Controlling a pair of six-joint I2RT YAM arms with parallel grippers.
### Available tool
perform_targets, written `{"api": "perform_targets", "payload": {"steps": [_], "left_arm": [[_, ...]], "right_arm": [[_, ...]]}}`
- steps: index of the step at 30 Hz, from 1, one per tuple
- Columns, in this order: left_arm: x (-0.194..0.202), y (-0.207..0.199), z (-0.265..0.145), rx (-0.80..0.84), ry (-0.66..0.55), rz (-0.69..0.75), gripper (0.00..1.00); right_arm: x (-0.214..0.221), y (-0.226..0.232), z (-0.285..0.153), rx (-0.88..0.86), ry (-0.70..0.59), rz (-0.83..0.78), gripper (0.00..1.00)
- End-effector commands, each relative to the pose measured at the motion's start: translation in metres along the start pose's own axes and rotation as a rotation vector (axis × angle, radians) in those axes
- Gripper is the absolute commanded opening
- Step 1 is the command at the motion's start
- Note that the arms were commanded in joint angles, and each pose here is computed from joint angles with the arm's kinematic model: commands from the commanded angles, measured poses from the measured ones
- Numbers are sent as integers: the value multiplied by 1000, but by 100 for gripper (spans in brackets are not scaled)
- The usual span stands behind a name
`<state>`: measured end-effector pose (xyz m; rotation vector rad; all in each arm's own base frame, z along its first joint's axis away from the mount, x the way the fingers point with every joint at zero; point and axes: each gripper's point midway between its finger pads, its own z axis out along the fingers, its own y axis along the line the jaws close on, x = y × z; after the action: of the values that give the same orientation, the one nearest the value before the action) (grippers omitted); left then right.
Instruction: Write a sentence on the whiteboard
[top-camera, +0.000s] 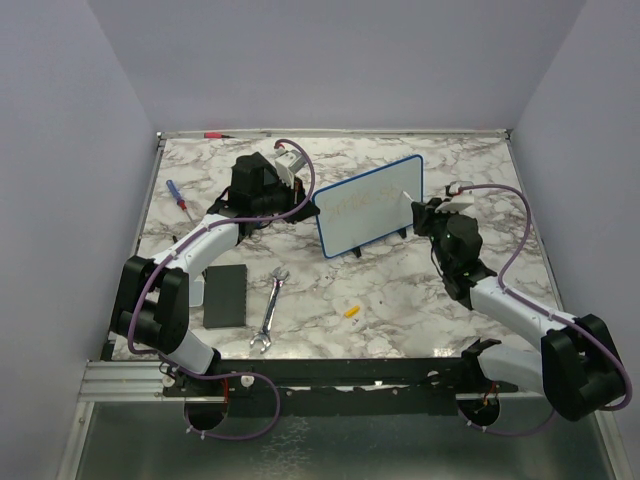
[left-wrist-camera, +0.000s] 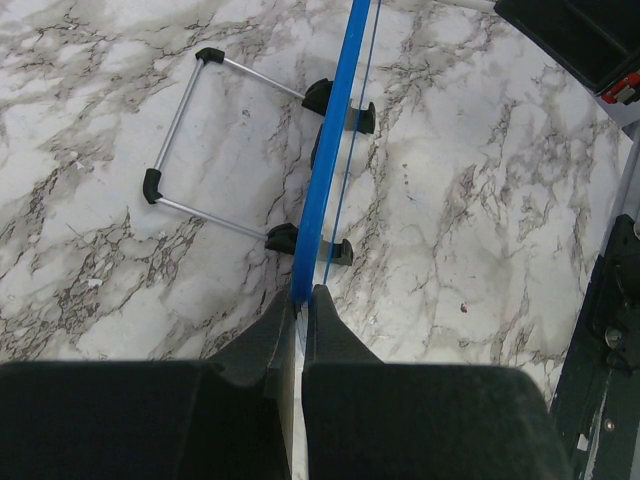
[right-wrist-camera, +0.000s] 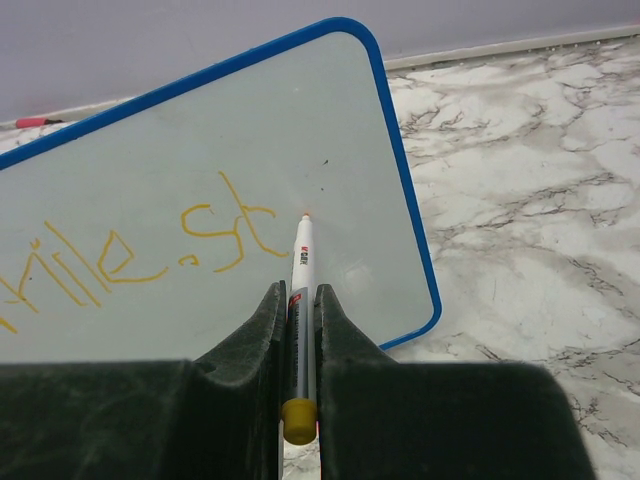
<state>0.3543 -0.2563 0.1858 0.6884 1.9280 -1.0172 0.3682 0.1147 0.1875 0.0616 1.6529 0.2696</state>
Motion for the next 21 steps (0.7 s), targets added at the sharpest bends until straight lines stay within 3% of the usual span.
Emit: {"api": "perform_targets", "payload": {"steps": [1, 21], "left_arm": [[4, -6, -2, 9, 11, 9, 0], [4, -7, -1, 9, 12, 8, 0]], "right_arm": [[-23, 10, 5, -45, -58, 0, 1], [11, 13, -2, -93, 40, -18, 1]]}}
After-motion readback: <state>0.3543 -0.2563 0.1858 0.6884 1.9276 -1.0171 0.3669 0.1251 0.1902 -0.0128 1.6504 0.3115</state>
